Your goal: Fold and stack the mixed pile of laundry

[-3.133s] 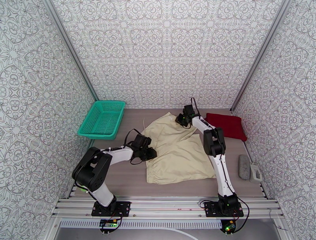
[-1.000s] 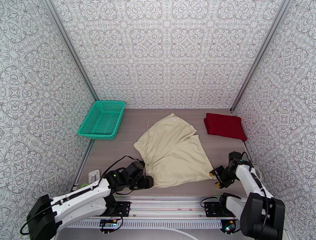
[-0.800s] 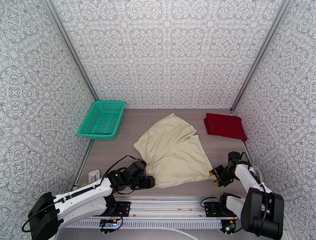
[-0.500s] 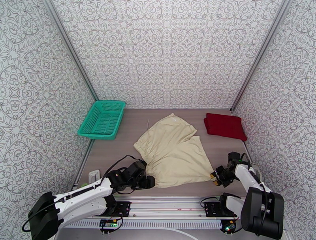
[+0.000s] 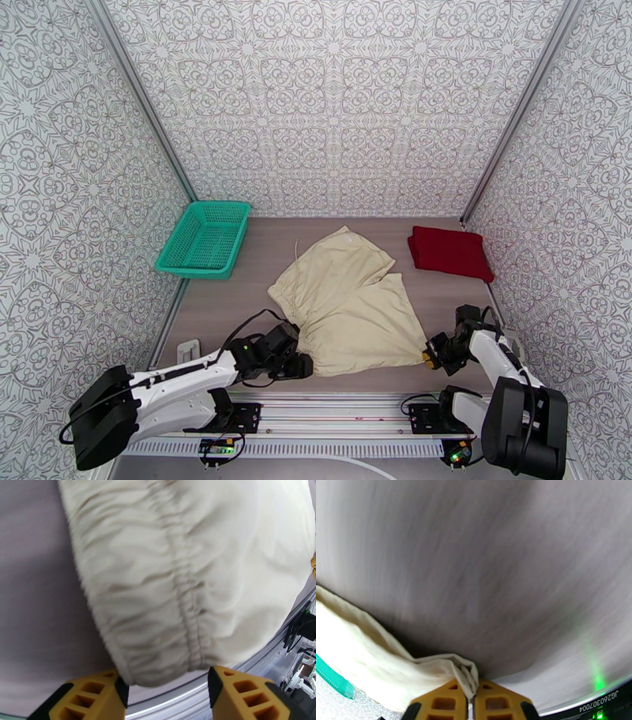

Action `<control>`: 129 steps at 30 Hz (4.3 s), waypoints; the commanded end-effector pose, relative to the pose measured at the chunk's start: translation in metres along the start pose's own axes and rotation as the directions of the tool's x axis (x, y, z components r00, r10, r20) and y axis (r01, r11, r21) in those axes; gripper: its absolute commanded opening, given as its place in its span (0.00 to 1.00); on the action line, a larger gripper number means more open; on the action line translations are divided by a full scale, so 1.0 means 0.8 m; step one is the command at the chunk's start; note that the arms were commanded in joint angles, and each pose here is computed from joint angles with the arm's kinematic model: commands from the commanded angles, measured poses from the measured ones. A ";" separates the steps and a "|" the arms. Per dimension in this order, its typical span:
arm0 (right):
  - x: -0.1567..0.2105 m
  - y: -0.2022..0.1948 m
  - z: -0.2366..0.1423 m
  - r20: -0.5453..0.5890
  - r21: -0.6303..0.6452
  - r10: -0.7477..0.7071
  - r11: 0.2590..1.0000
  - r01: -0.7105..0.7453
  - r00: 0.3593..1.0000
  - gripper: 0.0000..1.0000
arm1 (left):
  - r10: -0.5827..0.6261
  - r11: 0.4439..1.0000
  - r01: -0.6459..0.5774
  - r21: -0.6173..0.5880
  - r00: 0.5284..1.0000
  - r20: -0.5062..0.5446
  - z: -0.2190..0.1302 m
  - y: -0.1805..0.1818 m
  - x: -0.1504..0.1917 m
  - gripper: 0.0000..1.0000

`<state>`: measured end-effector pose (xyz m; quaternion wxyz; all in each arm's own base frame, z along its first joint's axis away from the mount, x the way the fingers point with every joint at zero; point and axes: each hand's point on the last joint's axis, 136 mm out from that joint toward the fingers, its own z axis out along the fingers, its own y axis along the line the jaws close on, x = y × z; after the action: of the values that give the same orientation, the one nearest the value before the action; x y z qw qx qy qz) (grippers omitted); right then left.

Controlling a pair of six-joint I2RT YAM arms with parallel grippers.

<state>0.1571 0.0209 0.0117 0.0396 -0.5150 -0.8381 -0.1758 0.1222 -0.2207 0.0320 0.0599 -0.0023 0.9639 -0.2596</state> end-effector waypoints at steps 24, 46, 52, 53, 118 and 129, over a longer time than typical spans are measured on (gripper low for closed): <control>-0.038 0.182 -0.180 0.341 -0.254 -0.246 0.905 0.342 0.907 0.00 | 0.072 0.977 -0.125 0.171 0.955 0.287 -0.128 -0.077 -0.106 0.00; -0.006 0.550 -0.163 0.469 -0.348 -0.585 0.566 0.747 0.662 0.00 | -0.202 0.950 0.037 0.310 0.832 0.517 -0.169 -0.010 -0.253 0.00; -0.006 0.609 -0.116 0.445 -0.401 -0.596 0.535 0.744 0.669 0.00 | -0.277 0.932 0.099 0.349 0.815 0.509 -0.160 0.021 -0.286 0.00; -0.003 0.618 -0.109 0.441 -0.418 -0.599 0.522 0.743 0.669 0.00 | -0.280 0.930 0.099 0.355 0.817 0.504 -0.157 0.023 -0.290 0.00; -0.059 0.609 0.091 0.413 -0.244 -0.738 0.475 0.846 0.533 0.27 | -0.373 0.922 0.296 0.250 0.853 0.366 -0.039 0.126 -0.376 0.26; 0.056 0.576 -0.039 0.539 -0.127 -0.827 0.109 0.986 0.161 0.65 | -0.281 0.950 0.173 0.259 0.834 0.474 -0.146 0.084 -0.351 0.50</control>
<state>0.5672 0.2038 0.0942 -0.2700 0.0034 -0.9264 -0.2625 0.4061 -0.1042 0.1062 0.2634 -0.1923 0.8736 -0.3612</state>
